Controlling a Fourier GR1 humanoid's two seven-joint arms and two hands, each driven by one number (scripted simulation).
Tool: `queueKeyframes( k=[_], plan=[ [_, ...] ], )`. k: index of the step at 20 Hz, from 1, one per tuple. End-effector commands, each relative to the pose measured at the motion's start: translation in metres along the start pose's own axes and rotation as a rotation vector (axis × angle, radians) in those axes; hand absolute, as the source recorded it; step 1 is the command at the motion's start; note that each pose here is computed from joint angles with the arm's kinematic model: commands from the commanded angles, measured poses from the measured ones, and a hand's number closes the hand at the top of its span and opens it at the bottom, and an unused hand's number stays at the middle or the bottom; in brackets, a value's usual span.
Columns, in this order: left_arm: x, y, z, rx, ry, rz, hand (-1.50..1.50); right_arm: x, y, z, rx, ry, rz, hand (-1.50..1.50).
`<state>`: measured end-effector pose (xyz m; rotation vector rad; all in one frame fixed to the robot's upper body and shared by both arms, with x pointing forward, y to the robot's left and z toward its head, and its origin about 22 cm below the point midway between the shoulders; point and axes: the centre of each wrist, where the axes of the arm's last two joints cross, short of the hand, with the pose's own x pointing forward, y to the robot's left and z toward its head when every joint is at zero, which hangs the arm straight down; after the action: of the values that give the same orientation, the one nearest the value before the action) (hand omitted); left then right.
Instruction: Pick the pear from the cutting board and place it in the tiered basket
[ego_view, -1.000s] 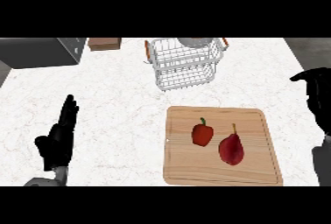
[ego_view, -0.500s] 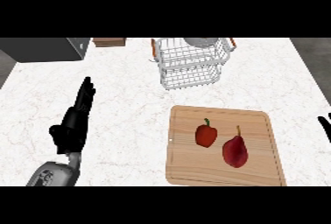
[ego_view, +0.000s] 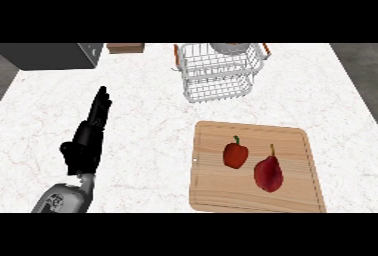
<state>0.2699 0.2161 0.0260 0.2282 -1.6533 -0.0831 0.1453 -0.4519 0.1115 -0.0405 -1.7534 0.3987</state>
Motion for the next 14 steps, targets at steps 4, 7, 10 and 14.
queueKeyframes(
  k=[4, 7, 10, 14],
  plan=[
    [0.013, -0.007, -0.006, -0.019, -0.021, 0.014, 0.00, 0.090, 0.023, -0.029, 0.148, 0.124, 0.554, -1.50],
    [0.016, 0.001, -0.003, -0.034, -0.022, 0.011, 0.00, 0.105, 0.057, -0.031, 0.157, 0.205, 0.630, -1.50],
    [0.008, -0.008, 0.001, -0.034, -0.003, 0.008, 0.00, 0.125, 0.080, -0.035, 0.191, 0.265, 0.671, -1.50],
    [0.011, -0.024, -0.008, -0.051, 0.003, 0.015, 0.00, 0.131, 0.118, -0.057, 0.196, 0.321, 0.679, -1.50]
  ],
)
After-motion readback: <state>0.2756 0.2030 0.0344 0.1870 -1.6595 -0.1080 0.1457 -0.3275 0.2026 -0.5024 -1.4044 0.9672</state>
